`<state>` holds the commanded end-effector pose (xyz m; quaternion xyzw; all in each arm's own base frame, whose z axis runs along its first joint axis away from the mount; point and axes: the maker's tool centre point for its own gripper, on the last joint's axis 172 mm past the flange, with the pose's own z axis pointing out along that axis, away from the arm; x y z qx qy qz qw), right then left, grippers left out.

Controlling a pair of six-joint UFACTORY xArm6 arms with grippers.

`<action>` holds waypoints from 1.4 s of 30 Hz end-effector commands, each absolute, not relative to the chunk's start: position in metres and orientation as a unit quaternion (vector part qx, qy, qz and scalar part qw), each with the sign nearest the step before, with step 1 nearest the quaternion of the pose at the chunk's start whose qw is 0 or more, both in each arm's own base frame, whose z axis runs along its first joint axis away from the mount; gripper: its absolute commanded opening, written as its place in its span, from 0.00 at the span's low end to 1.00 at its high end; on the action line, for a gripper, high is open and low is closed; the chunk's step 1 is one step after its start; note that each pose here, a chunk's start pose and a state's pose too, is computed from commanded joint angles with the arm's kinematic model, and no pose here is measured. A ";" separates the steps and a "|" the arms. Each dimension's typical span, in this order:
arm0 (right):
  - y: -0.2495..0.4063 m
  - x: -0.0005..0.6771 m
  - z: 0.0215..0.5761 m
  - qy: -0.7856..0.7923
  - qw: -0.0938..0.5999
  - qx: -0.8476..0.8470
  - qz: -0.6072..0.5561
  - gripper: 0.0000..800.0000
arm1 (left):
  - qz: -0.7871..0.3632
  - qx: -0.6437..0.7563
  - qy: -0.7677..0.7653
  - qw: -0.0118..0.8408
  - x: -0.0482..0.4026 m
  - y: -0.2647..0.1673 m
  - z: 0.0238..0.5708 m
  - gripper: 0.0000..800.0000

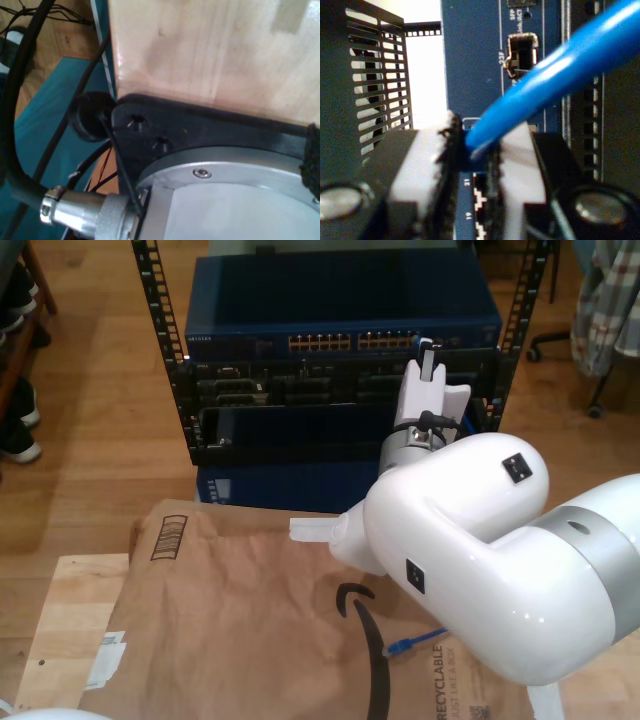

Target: Grab the cable and plug it in

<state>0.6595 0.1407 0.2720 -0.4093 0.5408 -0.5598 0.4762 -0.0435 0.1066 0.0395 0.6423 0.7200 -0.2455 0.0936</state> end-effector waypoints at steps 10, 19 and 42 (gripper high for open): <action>0.140 0.660 0.270 0.544 0.478 -0.407 -0.557 0.00 | -0.246 0.642 0.720 0.094 -0.044 0.107 0.039 1.00; 0.141 0.660 0.272 0.543 0.480 -0.406 -0.556 0.00 | -0.246 0.642 0.720 0.094 -0.044 0.107 0.039 1.00; 0.141 0.665 0.269 0.543 0.481 -0.402 -0.558 0.00 | -0.246 0.642 0.720 0.094 -0.044 0.107 0.039 1.00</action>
